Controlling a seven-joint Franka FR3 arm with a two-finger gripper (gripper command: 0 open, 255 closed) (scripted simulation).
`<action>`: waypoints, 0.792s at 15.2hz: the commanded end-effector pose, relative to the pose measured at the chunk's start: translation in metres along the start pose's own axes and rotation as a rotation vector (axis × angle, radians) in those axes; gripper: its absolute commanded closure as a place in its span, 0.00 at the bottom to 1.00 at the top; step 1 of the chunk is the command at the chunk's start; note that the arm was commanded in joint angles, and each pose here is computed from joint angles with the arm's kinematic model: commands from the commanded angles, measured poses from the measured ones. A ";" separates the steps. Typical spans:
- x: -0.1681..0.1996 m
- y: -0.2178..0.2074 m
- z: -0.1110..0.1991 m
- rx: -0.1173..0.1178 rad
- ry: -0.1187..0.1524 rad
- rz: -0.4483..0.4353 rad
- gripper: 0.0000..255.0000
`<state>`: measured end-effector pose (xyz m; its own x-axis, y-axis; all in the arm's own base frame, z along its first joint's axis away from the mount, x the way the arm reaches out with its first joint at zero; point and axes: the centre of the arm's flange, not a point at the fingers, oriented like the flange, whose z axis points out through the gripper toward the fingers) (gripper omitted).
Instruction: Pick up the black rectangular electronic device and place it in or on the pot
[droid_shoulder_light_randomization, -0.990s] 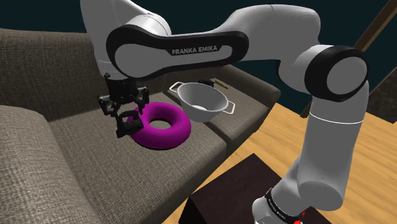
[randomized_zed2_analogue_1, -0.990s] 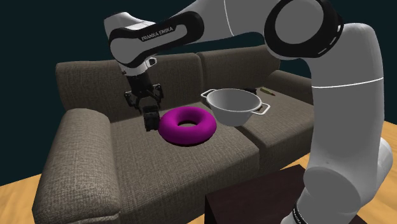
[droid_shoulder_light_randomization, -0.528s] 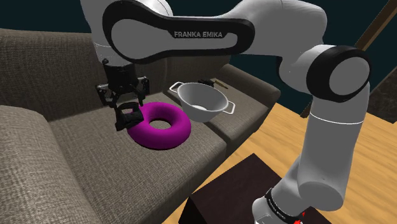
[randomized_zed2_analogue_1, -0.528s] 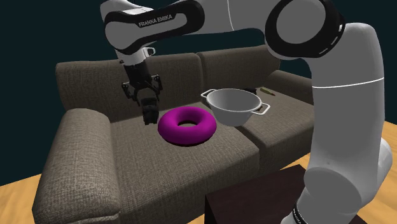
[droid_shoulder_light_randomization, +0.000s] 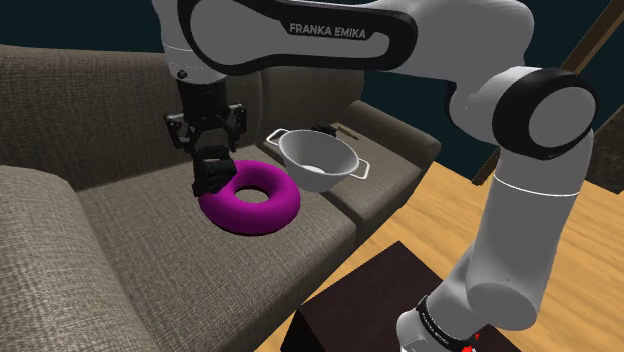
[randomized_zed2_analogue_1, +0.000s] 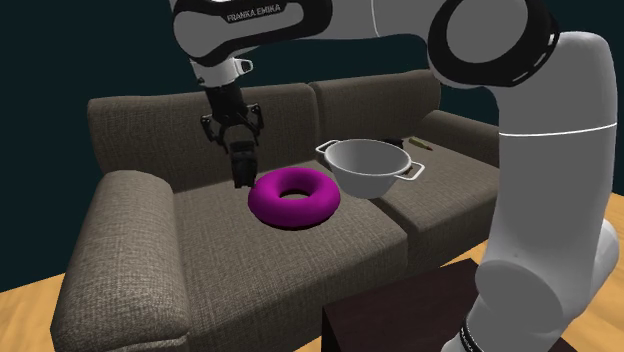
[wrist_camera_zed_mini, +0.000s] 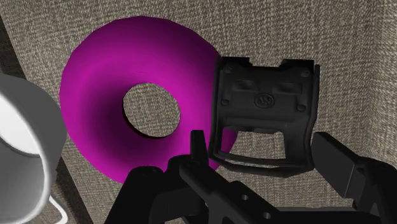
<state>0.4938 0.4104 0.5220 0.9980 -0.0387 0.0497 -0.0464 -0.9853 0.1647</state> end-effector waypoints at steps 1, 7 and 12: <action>0.003 0.027 0.002 0.000 0.000 0.000 1.00; 0.018 0.104 0.011 0.000 0.000 0.000 1.00; 0.031 0.169 0.019 0.000 0.000 0.000 1.00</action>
<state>0.5171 0.2539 0.5336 0.9980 -0.0399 0.0498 -0.0476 -0.9851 0.1650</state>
